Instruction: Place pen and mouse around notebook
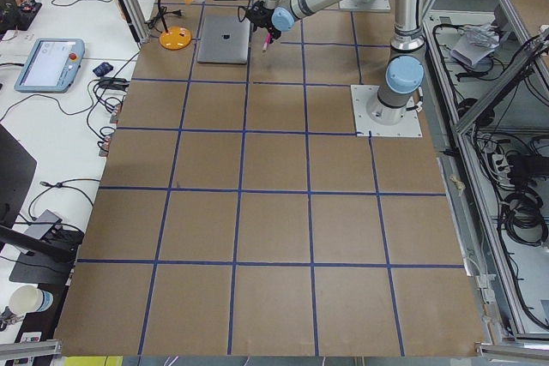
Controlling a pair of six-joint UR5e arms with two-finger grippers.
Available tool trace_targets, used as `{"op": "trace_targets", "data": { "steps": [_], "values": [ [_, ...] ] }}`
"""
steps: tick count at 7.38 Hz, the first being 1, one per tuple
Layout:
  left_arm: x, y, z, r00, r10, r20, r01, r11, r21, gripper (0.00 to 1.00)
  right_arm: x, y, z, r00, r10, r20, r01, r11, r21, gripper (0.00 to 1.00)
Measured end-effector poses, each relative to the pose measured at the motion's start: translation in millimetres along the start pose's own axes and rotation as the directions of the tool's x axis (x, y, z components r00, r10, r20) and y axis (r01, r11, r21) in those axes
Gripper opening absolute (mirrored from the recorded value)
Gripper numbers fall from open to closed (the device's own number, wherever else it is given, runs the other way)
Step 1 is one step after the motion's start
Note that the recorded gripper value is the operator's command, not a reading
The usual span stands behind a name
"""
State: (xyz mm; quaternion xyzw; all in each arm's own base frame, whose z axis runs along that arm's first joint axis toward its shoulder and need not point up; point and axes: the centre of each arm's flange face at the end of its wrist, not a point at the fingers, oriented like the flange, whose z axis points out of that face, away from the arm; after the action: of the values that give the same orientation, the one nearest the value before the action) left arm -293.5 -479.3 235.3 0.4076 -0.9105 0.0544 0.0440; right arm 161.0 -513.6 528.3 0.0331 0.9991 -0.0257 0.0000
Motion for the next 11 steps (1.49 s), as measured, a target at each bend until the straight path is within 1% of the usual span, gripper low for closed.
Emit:
{"op": "trace_targets", "data": {
  "steps": [1,3,5,6,7,8,9,10,11],
  "values": [
    [-11,-27,-10,0.996,0.085,0.02,-0.085,0.996,-0.004,1.0,0,0,0,1.0,0.0,0.0,0.0,1.0,0.0,1.0],
    [-33,-73,-27,0.976,0.214,0.049,-0.213,0.977,-0.018,1.0,0,0,0,1.0,0.006,0.001,-0.006,1.0,0.003,1.0],
    [-57,-108,-47,0.94,0.327,0.092,-0.326,0.945,-0.026,1.0,1,-2,-2,0.998,0.069,0.004,-0.069,0.998,0.012,1.0],
    [-67,-121,-58,0.913,0.393,0.108,-0.392,0.92,-0.026,1.0,1,-2,-2,0.996,0.089,0.004,-0.089,0.996,0.013,1.0],
    [-78,-136,-68,0.872,0.476,0.115,-0.476,0.879,-0.032,1.0,1,-2,-2,0.995,0.096,0.004,-0.096,0.995,0.013,1.0],
    [-89,-149,-80,0.818,0.563,0.117,-0.563,0.826,-0.04,1.0,0,-2,-2,0.995,0.097,0.004,-0.097,0.995,0.013,1.0],
    [-99,-157,-97,0.766,0.63,0.127,-0.631,0.775,-0.043,1.0,0,-2,-2,0.995,0.098,0.004,-0.098,0.995,0.013,1.0],
    [-106,-158,-117,0.735,0.664,0.141,-0.664,0.746,-0.051,1.0,0,-2,-2,0.995,0.098,0.004,-0.098,0.995,0.013,1.0],
    [-111,-154,-142,0.711,0.688,0.143,-0.684,0.725,-0.083,1.0,0,-2,-2,0.995,0.098,0.004,-0.098,0.995,0.013,1.0]
  ]
}}
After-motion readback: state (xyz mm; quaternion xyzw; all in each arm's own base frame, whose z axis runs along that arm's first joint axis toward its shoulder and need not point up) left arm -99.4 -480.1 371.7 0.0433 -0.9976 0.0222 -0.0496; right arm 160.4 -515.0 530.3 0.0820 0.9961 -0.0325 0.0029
